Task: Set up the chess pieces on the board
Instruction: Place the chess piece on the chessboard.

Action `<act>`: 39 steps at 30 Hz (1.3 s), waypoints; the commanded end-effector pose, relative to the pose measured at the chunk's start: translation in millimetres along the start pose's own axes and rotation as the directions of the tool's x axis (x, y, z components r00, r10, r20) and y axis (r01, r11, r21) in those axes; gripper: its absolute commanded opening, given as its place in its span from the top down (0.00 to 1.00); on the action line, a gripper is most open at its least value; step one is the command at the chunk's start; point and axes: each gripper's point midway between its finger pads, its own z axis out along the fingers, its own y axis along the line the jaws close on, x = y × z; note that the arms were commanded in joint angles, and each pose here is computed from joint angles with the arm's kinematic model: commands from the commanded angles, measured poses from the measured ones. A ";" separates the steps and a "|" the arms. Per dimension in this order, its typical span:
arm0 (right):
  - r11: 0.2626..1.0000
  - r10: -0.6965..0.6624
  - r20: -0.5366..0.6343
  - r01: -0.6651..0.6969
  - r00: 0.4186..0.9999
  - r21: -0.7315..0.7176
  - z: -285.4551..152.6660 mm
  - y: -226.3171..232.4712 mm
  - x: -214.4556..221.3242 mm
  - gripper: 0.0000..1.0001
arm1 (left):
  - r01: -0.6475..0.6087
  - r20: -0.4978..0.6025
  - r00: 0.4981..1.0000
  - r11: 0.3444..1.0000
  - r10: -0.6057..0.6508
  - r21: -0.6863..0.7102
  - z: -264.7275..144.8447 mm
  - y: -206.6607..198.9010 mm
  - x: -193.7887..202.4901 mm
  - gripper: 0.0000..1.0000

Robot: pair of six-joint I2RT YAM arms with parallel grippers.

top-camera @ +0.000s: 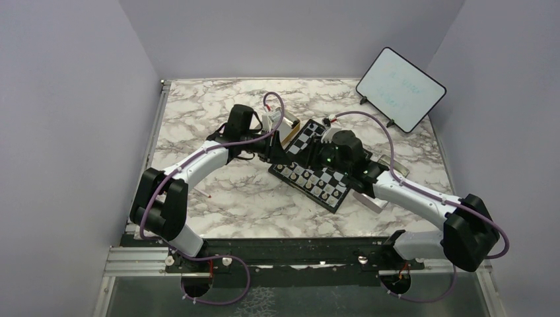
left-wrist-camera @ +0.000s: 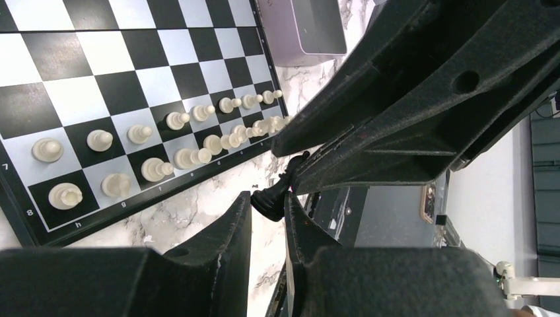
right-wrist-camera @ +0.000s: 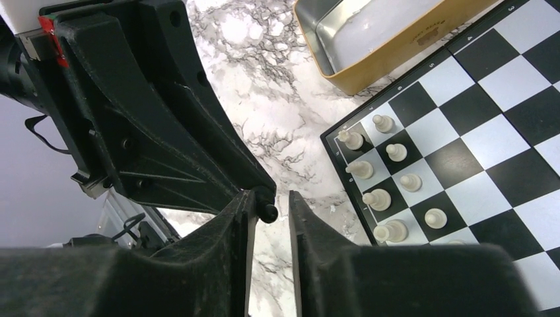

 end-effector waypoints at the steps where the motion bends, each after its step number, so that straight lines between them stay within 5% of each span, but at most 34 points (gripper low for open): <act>1: 0.998 0.005 0.029 -0.003 1.000 -0.056 2.8 14.7 -12.3 0.76 | -0.064 0.026 0.998 0.997 0.063 0.054 -4.6 -18.6 -7.7 0.88; 8: 0.997 0.006 0.047 -0.003 0.999 -0.072 0.1 16.1 -12.7 0.87 | -0.057 0.026 0.998 0.997 0.056 0.044 -3.8 -16.0 -7.6 0.83; 16: 0.996 -0.081 0.078 0.078 0.994 0.032 -4.4 -0.8 -22.3 0.89 | -0.058 0.040 0.998 0.998 0.057 0.029 -6.0 -18.0 -11.4 0.41; 17: 0.994 -0.100 0.083 0.095 0.992 0.062 -6.1 -6.3 -24.2 0.89 | -0.060 0.043 0.997 0.998 0.058 0.028 -6.6 -18.7 -11.9 0.30; 18: 0.990 -0.121 0.086 0.114 0.989 0.083 -8.1 -9.5 -25.8 0.90 | -0.061 0.045 0.997 0.998 0.059 0.026 -7.1 -19.3 -12.1 0.07; 19: 0.984 -0.143 0.099 0.130 0.985 0.125 -10.6 -16.5 -30.5 0.90 | -0.060 0.046 0.997 0.998 0.059 0.024 -7.8 -19.9 -11.8 0.02; 32: 0.792 -0.407 0.080 0.308 0.910 0.528 -47.2 -89.5 -69.9 0.92 | -0.067 0.037 0.997 0.991 0.072 -0.119 -23.3 -9.4 4.8 0.01; 39: 0.717 -0.414 0.045 0.295 0.909 0.631 -56.9 -140.6 -87.3 0.92 | -0.086 0.011 0.996 0.964 0.091 -0.253 -34.4 12.0 24.4 0.01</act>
